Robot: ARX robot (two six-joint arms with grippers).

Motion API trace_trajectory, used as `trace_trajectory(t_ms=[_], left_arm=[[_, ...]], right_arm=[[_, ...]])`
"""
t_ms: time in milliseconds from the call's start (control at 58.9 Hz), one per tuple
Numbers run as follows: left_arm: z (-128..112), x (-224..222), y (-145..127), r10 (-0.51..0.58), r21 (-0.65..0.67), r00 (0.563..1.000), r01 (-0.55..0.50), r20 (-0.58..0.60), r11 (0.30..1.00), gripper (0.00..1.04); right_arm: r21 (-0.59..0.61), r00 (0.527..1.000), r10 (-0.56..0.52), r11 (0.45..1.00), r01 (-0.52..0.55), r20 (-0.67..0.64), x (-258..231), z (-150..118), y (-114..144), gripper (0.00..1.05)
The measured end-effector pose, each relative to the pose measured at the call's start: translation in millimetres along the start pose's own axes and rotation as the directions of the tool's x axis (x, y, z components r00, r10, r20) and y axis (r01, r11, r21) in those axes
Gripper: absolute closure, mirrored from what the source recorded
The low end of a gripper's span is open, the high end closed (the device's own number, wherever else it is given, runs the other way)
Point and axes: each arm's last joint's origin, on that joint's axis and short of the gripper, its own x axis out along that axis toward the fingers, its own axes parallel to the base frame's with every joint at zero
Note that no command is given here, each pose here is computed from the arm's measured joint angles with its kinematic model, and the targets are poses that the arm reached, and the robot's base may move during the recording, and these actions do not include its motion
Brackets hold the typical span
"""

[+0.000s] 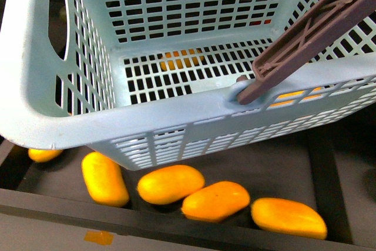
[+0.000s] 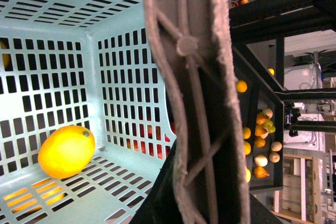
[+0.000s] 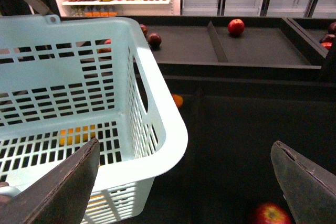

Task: Pick lemon and mango into basket

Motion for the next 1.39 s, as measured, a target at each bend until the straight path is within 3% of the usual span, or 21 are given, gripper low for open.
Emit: trace_trajectory(t_ms=[917,1239,1273,1307,1392], left_arm=[[6.3,-0.8,3.5,0.02,0.01,0.999,-0.02,0.037,1.0,1.0],[0.3,-0.1,0.0,-0.003,0.006,1.0,0.003,-0.004,1.0,1.0],[-0.4,0.0,-0.3,-0.004,0.006,1.0,0.004,-0.006,1.0,1.0],[-0.7,0.0,-0.6,-0.004,0.006,1.0,0.004,-0.006,1.0,1.0],[-1.0,0.1,-0.7,-0.005,0.001,1.0,0.005,-0.008,1.0,1.0]], right_arm=[[0.0,1.0,0.004,1.0,-0.004,-0.002,-0.1,-0.5,0.1,0.09],[0.0,1.0,0.0,1.0,0.0,-0.002,-0.1,-0.5,0.1,0.09],[0.028,0.997,-0.05,0.998,0.052,-0.064,2.1,-1.9,0.4,0.09],[0.06,0.97,-0.178,0.98,0.19,-0.166,5.4,-0.3,-1.5,0.09],[0.054,0.806,-0.477,0.849,0.525,-0.35,13.9,5.3,-19.1,0.09]])
